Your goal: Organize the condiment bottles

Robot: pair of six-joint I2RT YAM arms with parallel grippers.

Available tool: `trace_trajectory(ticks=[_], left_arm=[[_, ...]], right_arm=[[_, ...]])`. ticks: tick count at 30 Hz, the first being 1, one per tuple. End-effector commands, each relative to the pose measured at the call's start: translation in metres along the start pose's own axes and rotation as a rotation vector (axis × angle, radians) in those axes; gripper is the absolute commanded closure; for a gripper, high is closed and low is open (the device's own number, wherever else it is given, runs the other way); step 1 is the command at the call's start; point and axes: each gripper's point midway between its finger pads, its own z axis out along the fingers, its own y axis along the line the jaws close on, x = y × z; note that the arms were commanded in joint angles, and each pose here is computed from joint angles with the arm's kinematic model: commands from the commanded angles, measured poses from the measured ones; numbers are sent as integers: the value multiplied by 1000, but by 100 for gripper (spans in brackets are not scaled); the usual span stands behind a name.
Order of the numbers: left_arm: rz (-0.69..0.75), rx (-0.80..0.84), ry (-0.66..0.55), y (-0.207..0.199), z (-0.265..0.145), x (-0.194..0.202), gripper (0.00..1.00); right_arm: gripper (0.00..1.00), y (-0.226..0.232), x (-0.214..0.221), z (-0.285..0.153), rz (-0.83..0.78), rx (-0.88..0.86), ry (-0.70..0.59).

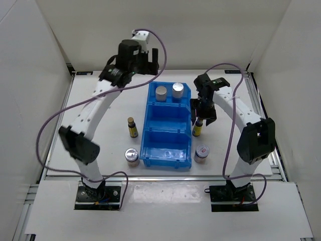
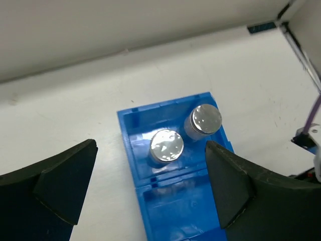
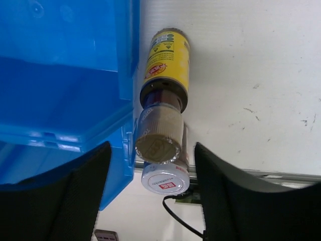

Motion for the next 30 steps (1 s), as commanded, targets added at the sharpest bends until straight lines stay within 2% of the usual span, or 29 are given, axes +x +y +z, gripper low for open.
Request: trace_trajectory(ticks=[1,2,3,5,6,7,9,11,12,13,17,20,24,28,30], left_arm=[[62,-90,28,24,-39,18,0],[68,-117,-3,31,-61,11,0],[86,-135,53,37,-64,38,0],[115,-189,71,44,-83,57,0],[133,-213,42,47,-105,55,0],[186,-280,101,58,-109,85,0],[239,-283,89,47,-132,99,0],[300,-313,129,44,-141,130,0],[298,-329,112,45,-150,132,0],[309,-383,120,53,-154,141,0],[301,-434,108,58,-159,143,0],[271,-431,128,56,-155,153,0],[243,-432,164,55,-150,167,0],[214,-434,156,54,-151,164,0],[183,-425,145,51,-150,162,0]], right_arm=[[33,-3,4,1,11,23,22],[33,-2,2,3,11,24,25],[36,-2,2,3,11,24,25],[41,-2,0,10,12,31,42],[42,-1,-2,8,2,27,32],[47,-1,-2,12,3,32,45],[51,-1,-5,13,-6,32,45],[59,0,-6,19,-6,38,61],[63,0,-9,17,-17,34,51],[75,2,-12,18,-17,32,48],[100,0,-19,7,-9,55,33],[100,-1,-20,-18,-17,94,-25],[100,13,-31,-65,-20,85,-175],[100,36,-32,-90,-72,39,-238],[100,48,-25,-88,-102,32,-227]])
